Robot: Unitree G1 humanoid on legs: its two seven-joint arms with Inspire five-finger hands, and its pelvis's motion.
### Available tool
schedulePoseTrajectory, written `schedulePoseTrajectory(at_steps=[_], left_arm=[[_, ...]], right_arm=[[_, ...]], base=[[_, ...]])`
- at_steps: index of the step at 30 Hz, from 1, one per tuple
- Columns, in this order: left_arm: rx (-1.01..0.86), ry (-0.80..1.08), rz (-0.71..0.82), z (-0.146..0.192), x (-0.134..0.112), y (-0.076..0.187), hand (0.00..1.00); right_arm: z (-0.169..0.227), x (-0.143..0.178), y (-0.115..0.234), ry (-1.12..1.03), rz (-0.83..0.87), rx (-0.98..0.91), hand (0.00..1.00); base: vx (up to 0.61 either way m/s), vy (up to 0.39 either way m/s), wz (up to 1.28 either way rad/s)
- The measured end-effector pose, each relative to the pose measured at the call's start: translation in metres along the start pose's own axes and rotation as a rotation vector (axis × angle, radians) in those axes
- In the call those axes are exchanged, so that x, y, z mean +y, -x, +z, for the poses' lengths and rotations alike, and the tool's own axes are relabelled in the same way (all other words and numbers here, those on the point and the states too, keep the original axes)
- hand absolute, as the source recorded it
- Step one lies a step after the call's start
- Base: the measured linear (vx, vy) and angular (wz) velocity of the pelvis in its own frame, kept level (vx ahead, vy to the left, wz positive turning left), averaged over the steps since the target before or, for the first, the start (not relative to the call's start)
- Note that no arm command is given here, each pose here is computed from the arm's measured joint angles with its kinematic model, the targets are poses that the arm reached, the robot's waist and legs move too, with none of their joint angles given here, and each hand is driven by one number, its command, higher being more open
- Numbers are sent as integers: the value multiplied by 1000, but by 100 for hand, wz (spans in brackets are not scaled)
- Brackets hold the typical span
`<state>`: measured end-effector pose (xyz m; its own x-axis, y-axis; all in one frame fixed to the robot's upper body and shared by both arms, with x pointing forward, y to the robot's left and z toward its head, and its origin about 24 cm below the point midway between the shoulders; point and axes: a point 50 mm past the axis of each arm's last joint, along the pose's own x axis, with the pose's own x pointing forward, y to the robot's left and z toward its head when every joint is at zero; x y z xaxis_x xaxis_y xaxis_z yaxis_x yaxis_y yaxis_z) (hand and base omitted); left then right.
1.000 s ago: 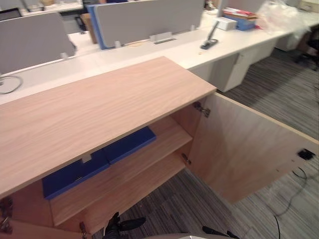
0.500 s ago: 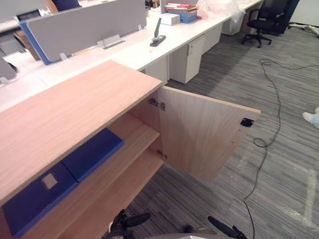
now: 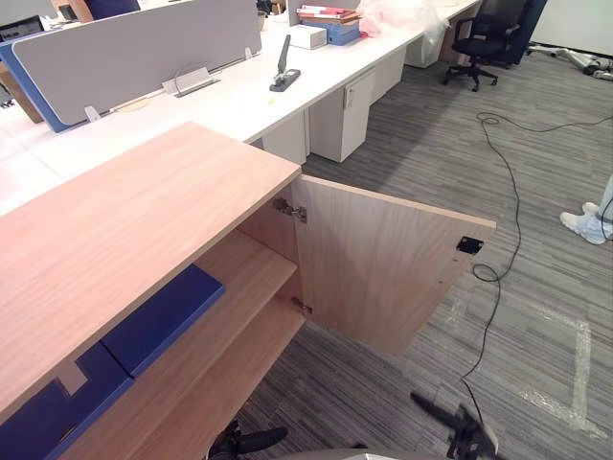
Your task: Walk over to the cabinet, pick up the folder, carry it to the office cabinet, place the folder inside the office cabinet, then close the office cabinet door
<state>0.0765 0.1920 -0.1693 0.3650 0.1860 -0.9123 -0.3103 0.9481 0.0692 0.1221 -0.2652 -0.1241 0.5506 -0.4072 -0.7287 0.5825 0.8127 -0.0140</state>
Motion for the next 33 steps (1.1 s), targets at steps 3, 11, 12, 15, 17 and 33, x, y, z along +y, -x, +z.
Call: schedulePoseTrajectory(at_steps=[3,11,12,15,17,33], left_arm=[[-3,5,23,0,10,0,100],[81,22,92,-32,38,10,100],[100,30,103,-39,41,13,100],[127,97,147,-49,51,17,100],[132,104,151,-51,52,17,100],[137,152,175,-55,57,19,100]], right_arm=[[67,-5,-10,22,-26,-218,100],[168,-19,-9,22,-109,-504,100],[177,-17,-9,24,-106,-527,100],[196,-14,-8,57,-92,-557,100],[205,-9,-9,54,-59,-563,100],[227,51,-14,177,221,-536,100]], base=[[-51,50,-3],[-83,17,8],[-89,24,2],[-86,22,5],[-94,32,7],[-18,7,9]])
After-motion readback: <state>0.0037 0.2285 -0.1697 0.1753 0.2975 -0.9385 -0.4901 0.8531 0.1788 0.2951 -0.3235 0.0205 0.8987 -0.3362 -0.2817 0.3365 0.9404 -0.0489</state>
